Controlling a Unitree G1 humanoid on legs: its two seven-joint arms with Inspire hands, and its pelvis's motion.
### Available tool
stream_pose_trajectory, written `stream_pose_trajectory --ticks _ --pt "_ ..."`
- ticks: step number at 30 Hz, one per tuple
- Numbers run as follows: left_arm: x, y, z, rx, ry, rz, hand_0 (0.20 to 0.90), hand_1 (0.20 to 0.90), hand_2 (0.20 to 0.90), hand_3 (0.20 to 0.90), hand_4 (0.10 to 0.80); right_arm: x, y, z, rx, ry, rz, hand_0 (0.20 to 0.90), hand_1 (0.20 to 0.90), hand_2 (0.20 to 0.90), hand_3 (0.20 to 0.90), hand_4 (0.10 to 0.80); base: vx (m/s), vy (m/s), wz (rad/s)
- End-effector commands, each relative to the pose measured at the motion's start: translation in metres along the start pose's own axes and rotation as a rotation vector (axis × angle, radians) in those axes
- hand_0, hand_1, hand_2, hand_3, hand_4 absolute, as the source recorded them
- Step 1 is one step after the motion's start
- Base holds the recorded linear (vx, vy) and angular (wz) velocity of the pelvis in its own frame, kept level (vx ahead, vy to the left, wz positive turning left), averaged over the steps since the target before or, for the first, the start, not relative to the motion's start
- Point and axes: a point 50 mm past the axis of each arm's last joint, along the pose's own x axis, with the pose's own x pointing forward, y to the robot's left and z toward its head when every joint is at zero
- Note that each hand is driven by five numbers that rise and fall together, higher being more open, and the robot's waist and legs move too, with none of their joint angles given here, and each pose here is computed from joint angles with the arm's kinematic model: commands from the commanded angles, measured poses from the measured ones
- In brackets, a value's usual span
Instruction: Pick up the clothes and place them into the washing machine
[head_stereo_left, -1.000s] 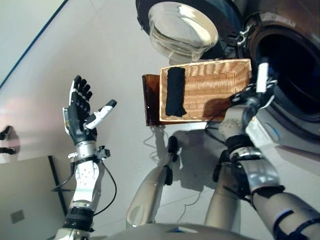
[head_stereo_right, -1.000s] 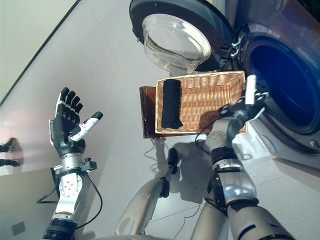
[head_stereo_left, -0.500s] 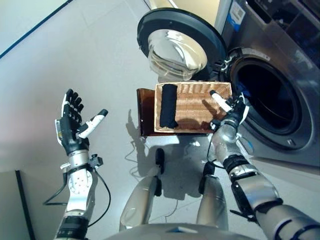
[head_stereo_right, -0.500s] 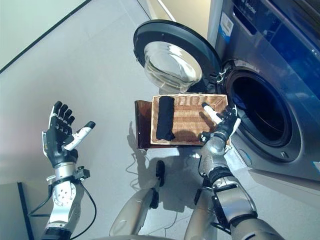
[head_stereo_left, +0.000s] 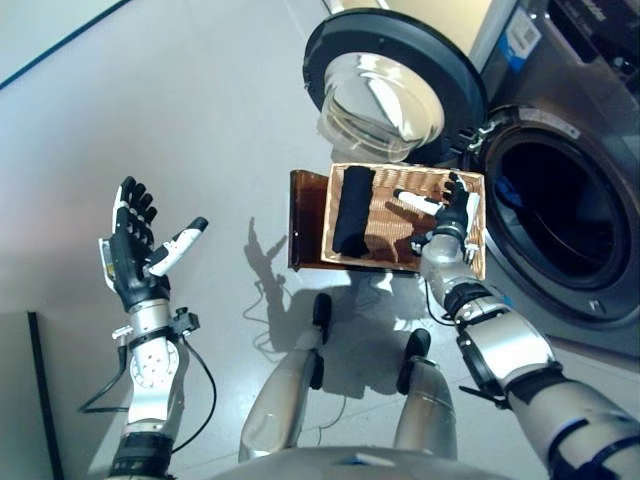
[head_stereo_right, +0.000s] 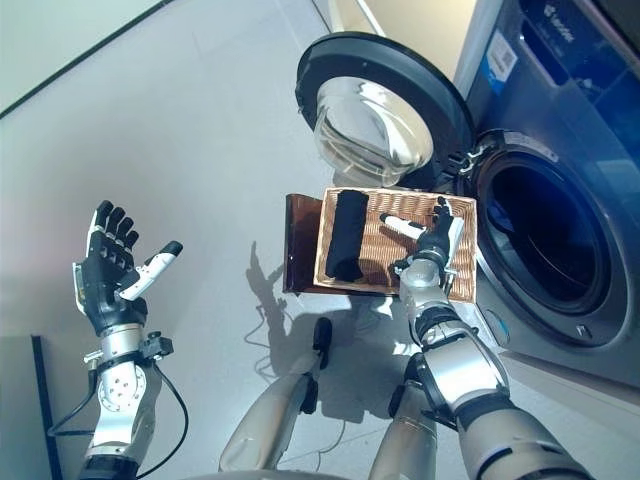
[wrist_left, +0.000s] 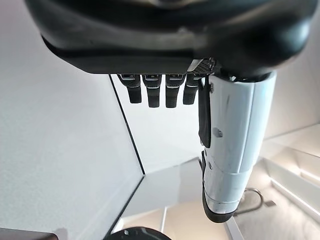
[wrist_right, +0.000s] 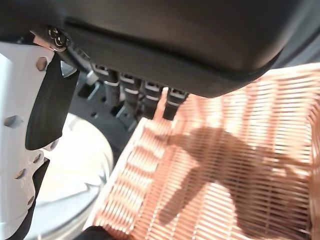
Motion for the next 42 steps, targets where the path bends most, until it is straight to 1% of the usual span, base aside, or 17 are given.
stream_pose_trajectory --ticks 1,9,14,16,28,32,34,35,40,42 --pt "0.028 0.012 0.053 0.014 -0.288 0.014 0.9 0.9 0.9 0.9 0.8 0.008 0.009 0.064 0.069 -0.203 0.0 0.9 0.9 0.9 0.9 0.8 0.135 -0.014 0.16" --pt "0.033 0.006 0.055 0.026 -0.305 0.015 0.9 0.9 0.9 0.9 0.8 0.004 0.022 0.083 0.133 -0.229 0.014 0.9 0.9 0.9 0.9 0.8 0.066 -0.003 0.21" --pt "0.036 0.003 0.057 0.035 -0.32 0.019 0.9 0.9 0.9 0.9 0.8 0.002 0.026 0.085 0.16 -0.224 0.017 0.9 0.9 0.9 0.9 0.8 0.032 -0.004 0.15" --pt "0.037 0.0 0.056 0.036 -0.32 0.021 0.9 0.9 0.9 0.9 0.8 0.0 0.03 0.084 0.179 -0.205 0.014 0.9 0.9 0.9 0.9 0.8 0.028 -0.009 0.11" --pt "0.038 -0.016 0.056 0.037 -0.323 -0.006 0.9 0.9 0.9 0.9 0.8 0.004 0.021 0.066 0.188 -0.103 -0.063 0.9 0.9 0.9 0.9 0.8 0.001 0.022 0.06" --pt "0.038 -0.015 0.034 0.084 -0.22 -0.01 0.9 0.9 0.9 0.9 0.8 0.002 0.024 0.059 0.176 -0.079 -0.055 0.9 0.9 0.9 0.9 0.8 -0.009 0.016 0.0" --pt "0.036 -0.008 0.01 0.141 -0.105 0.011 0.9 0.9 0.9 0.9 0.8 -0.001 0.028 0.056 0.166 -0.071 -0.05 0.9 0.9 0.9 0.9 0.8 -0.003 0.032 -0.03" --pt "0.037 -0.008 0.01 0.141 -0.106 0.011 0.9 0.9 0.9 0.9 0.8 -0.001 0.028 0.056 0.166 -0.071 -0.05 0.9 0.9 0.9 0.9 0.8 0.004 0.028 -0.06" --pt "0.028 0.005 -0.025 0.262 0.071 -0.005 0.9 0.9 0.9 0.9 0.8 -0.005 0.034 0.047 0.145 -0.052 -0.033 0.9 0.9 0.9 0.9 0.8 0.002 0.003 -0.01" --pt "0.02 0.012 -0.043 0.318 0.163 -0.009 0.9 0.9 0.9 0.9 0.8 -0.004 0.032 0.046 0.135 -0.047 -0.036 0.9 0.9 0.9 0.9 0.8 0.0 0.0 0.0"
